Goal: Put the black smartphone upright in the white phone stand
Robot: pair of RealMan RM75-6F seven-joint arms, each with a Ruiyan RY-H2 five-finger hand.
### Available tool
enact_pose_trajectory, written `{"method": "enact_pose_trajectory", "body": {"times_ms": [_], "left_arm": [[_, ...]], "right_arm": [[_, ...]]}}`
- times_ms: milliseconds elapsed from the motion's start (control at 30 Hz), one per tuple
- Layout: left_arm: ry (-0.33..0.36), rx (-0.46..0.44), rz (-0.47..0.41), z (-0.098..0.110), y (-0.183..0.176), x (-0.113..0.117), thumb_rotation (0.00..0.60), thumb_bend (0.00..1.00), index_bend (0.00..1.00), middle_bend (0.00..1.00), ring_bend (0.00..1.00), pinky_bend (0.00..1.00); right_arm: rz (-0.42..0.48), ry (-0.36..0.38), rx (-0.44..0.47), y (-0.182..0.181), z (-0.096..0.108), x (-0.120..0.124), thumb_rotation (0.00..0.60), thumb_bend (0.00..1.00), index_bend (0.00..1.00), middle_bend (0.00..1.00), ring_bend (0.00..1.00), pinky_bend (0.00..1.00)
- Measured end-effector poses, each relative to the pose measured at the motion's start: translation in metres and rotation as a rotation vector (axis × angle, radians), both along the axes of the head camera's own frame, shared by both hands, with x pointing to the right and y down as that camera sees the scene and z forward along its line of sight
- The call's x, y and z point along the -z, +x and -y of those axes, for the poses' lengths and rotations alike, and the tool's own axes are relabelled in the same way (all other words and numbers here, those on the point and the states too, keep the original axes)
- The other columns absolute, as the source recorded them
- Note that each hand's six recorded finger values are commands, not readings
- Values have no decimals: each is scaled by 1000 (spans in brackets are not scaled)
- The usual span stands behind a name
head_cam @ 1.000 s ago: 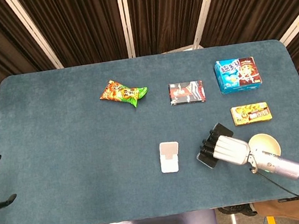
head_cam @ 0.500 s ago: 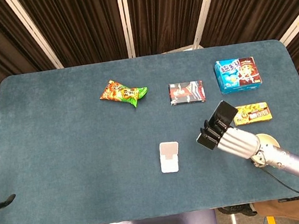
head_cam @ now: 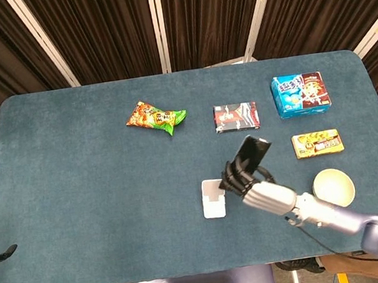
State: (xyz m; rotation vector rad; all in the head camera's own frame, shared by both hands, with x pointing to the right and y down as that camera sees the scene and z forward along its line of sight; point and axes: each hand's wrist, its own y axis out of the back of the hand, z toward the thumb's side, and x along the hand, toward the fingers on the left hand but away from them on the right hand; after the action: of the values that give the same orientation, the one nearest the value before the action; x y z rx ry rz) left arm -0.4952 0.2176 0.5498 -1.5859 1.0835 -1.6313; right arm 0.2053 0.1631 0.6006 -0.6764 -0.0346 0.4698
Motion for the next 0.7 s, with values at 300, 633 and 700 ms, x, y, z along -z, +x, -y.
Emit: {"method": "enact_pose_trajectory", "body": {"times_ms": [300,633,700], "left_arm": [[-6,7,-10,2,-2,-2,600,0,0,0,0,0],[-5,18,-16,5,-7,-1,600,0,0,0,0,0],[-8,20,-16,5,-8,-1,600,0,0,0,0,0]], "right_arm": [[-85,29,57,-38,-9,-13,600,498,575,571,462,249],[-179,57,85,-70,-23,-31,600,498,574,566,445,151],[-199,61,77,-70,-24,-35,600,498,574,566,444,138]]}}
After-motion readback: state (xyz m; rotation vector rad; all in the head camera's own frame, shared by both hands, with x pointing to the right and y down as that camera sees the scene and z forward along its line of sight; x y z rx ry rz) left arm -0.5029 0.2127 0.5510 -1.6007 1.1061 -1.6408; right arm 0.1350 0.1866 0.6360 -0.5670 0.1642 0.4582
